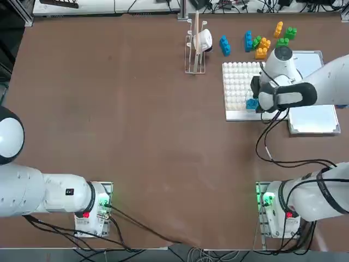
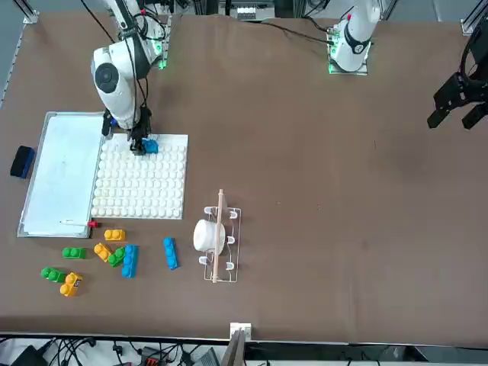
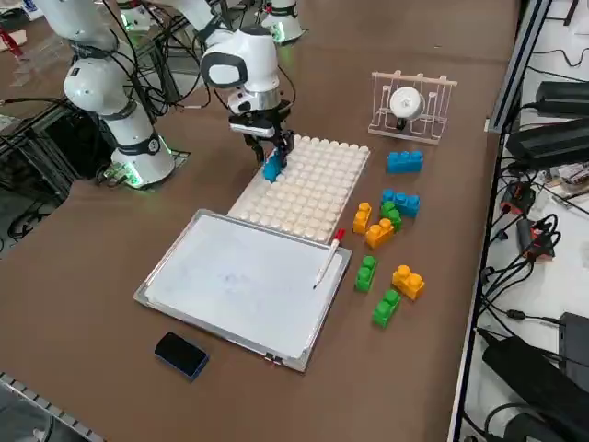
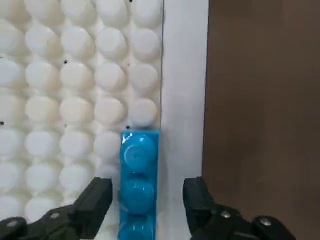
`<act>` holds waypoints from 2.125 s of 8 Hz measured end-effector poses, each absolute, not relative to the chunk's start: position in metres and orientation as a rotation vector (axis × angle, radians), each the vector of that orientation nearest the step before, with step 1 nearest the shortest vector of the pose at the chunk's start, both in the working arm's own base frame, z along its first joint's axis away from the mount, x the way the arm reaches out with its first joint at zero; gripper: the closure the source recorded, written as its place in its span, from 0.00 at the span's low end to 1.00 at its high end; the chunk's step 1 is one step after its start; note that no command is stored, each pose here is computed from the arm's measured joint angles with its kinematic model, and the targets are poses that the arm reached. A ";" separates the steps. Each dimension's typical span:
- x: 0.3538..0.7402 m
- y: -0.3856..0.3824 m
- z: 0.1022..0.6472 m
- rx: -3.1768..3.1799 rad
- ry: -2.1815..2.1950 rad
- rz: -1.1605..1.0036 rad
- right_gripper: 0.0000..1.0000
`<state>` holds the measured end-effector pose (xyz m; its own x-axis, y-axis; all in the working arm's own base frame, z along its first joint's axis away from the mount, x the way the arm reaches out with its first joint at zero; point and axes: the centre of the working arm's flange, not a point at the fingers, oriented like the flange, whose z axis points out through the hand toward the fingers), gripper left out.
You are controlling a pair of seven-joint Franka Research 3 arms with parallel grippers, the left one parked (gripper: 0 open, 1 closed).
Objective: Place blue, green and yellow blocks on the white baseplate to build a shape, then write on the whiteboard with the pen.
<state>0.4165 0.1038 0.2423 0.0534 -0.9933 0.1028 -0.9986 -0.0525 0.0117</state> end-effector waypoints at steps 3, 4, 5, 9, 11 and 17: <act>0.445 0.103 0.298 2.376 -1.887 0.104 0.01; 0.461 0.099 0.321 2.459 -1.763 0.104 0.01; 0.477 0.089 0.342 2.547 -1.640 0.111 0.01; 0.568 0.045 0.373 2.657 -1.440 0.186 0.01; 0.626 0.054 0.361 2.683 -1.406 0.170 0.00; 0.727 0.025 0.335 2.881 -1.352 0.157 0.03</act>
<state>0.7269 0.0249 0.3350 0.6353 -0.7691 0.0700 -0.7646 -0.6392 -0.0827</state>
